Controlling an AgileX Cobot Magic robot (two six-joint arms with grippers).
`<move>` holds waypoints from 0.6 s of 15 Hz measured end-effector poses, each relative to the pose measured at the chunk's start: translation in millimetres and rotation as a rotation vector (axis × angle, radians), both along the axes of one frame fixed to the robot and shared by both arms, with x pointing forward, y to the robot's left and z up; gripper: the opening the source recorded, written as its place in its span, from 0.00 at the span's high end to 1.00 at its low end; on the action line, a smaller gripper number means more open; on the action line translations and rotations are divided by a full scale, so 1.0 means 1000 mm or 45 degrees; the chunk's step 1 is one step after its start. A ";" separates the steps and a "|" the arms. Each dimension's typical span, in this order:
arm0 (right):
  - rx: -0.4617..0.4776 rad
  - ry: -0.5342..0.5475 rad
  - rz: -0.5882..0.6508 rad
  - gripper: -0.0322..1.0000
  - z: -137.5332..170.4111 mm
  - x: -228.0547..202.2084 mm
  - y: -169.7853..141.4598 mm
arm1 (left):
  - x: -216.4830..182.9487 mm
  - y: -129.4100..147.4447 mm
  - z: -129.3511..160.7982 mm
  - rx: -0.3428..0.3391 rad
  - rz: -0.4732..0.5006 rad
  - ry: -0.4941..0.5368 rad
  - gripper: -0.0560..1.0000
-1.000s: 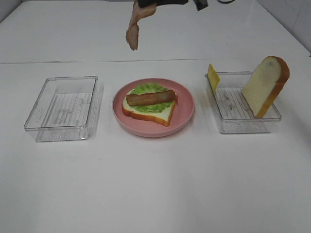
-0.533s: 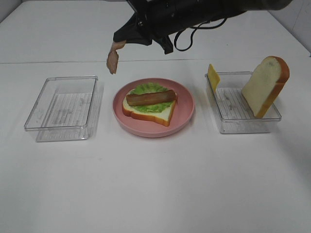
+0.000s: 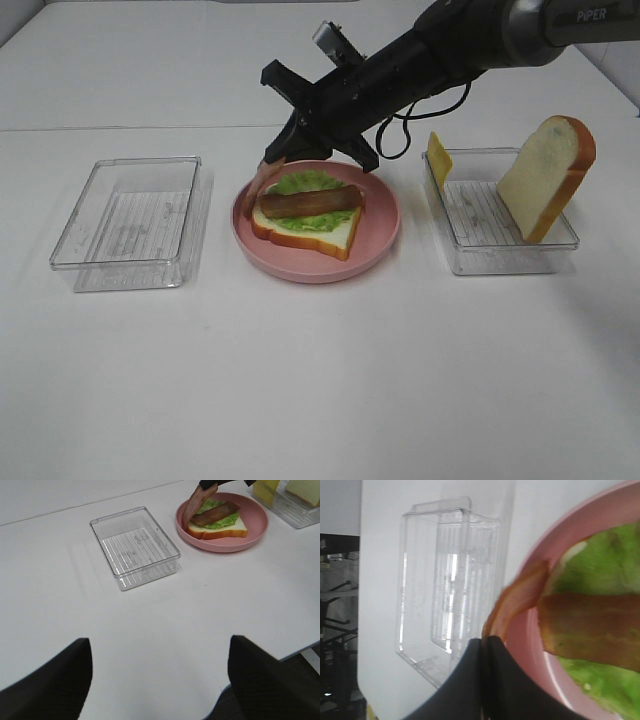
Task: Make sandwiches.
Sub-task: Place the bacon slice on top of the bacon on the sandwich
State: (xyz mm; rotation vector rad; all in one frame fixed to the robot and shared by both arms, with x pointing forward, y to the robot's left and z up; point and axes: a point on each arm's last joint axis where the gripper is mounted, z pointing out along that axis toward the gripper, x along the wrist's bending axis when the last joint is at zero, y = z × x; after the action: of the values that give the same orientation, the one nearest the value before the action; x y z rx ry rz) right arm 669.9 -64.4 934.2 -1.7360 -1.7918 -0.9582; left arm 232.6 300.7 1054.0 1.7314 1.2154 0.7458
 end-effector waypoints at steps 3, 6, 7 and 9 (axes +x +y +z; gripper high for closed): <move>-0.218 -0.031 -0.008 0.97 0.009 0.001 -0.021 | 0.000 0.000 0.000 0.000 0.000 0.000 0.27; -0.358 0.016 0.025 0.97 0.008 -0.005 -0.029 | 0.000 0.000 0.000 0.000 0.000 0.000 0.27; -0.385 0.039 0.019 0.97 0.007 -0.006 -0.030 | 0.000 0.000 0.000 0.000 0.000 0.000 0.27; -0.401 0.056 -0.001 0.90 0.006 -0.006 -0.032 | 0.000 0.000 0.000 0.000 0.000 -0.001 0.27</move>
State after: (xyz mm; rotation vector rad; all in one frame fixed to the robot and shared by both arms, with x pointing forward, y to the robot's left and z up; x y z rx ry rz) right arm 664.0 -95.9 940.7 -1.9257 -1.9972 -0.6577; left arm 232.6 300.7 1054.1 1.7305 1.2149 0.7463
